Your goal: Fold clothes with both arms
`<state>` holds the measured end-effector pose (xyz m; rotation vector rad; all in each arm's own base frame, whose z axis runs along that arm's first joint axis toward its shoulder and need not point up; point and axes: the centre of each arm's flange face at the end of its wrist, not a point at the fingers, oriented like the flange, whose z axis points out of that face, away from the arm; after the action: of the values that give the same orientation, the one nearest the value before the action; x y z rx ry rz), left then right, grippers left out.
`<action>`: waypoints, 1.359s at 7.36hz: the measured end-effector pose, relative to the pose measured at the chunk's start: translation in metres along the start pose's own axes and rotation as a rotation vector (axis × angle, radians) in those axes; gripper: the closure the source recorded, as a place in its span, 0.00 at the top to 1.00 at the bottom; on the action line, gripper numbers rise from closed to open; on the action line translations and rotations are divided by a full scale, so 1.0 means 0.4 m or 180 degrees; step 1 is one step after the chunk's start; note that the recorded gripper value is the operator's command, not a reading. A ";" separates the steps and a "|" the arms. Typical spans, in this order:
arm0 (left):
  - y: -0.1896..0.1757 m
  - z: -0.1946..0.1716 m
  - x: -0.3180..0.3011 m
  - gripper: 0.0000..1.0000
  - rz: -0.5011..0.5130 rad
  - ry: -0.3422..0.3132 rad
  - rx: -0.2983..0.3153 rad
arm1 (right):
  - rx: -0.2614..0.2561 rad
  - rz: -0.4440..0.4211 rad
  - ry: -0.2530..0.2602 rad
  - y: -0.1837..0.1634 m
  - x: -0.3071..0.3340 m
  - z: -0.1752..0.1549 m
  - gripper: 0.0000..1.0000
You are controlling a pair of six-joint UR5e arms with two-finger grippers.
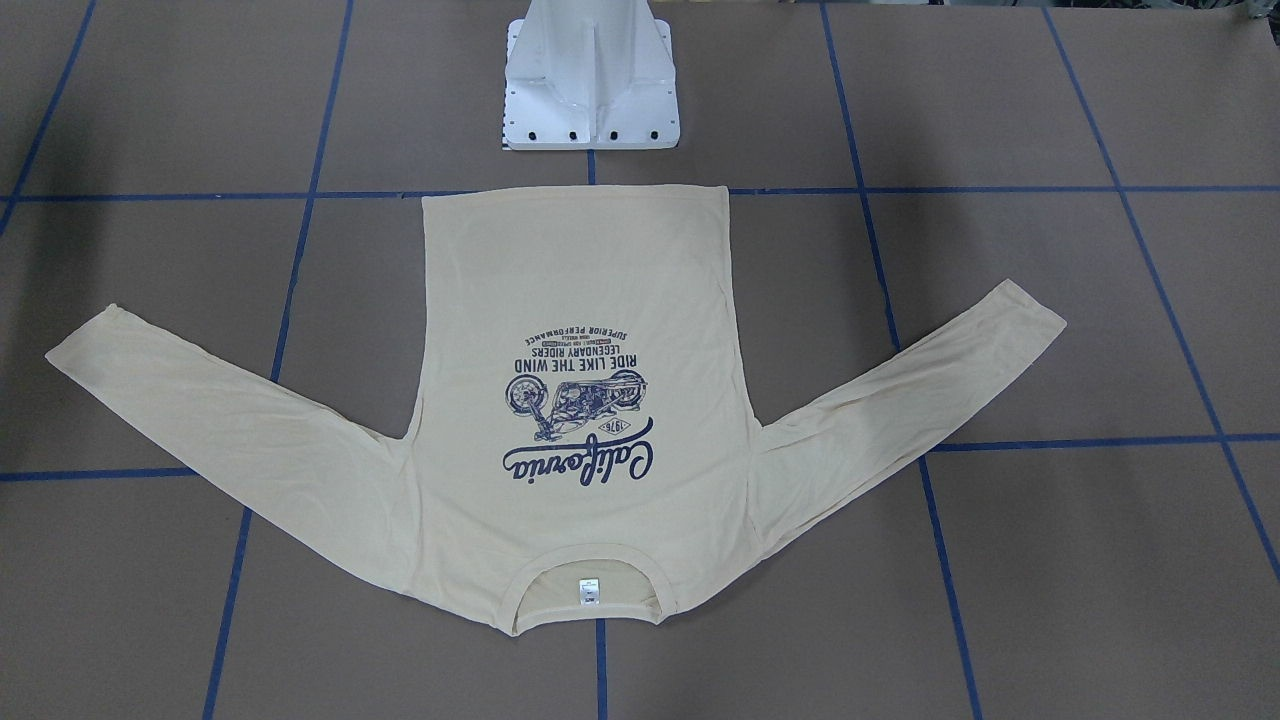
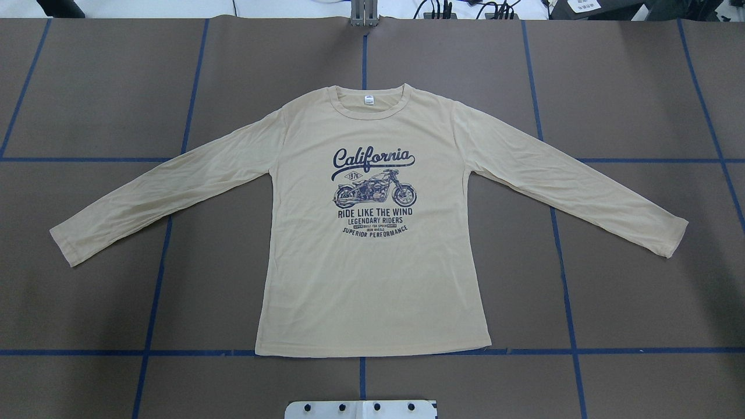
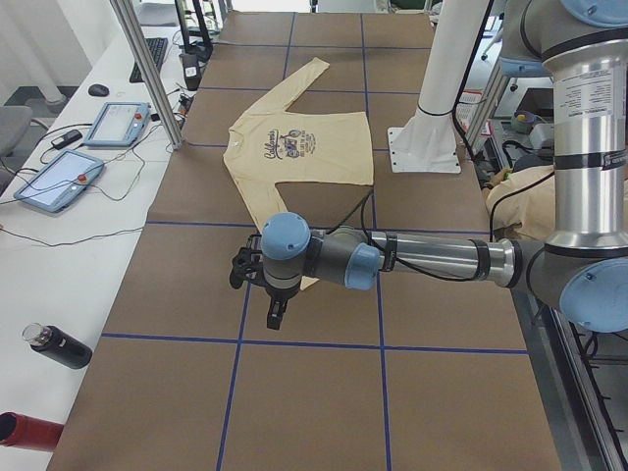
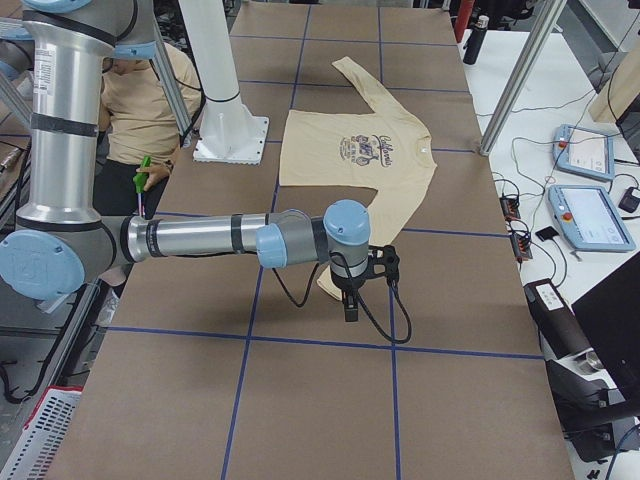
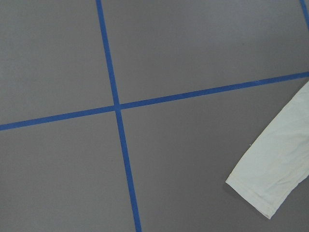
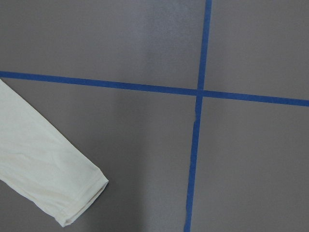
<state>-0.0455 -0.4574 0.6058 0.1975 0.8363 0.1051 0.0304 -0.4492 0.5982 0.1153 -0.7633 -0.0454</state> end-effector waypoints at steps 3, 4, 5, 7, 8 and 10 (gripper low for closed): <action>-0.046 -0.051 0.037 1.00 0.0042 -0.0157 0.0178 | -0.0067 0.0073 0.0021 0.004 0.009 0.006 1.00; -0.047 -0.060 0.045 1.00 0.0051 -0.0168 0.0209 | -0.0169 0.0157 0.0031 0.001 0.012 0.009 1.00; -0.047 -0.063 0.048 1.00 0.0060 -0.0168 0.0224 | -0.0269 0.0225 0.0040 0.000 0.013 0.011 1.00; -0.047 -0.057 0.046 1.00 0.0058 -0.0152 0.0213 | -0.0353 0.0272 0.0026 0.003 0.006 0.020 1.00; -0.046 -0.056 0.048 1.00 0.0064 -0.0118 0.0208 | -0.0425 0.0206 -0.0009 0.001 -0.018 0.050 1.00; -0.049 -0.051 0.063 1.00 0.0118 0.0052 0.0219 | -0.0512 0.0051 -0.0125 -0.008 -0.087 0.143 1.00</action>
<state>-0.0437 -0.4697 0.5700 0.2773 0.8533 0.1128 -0.0341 -0.4546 0.6149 -0.0447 -0.7967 -0.0937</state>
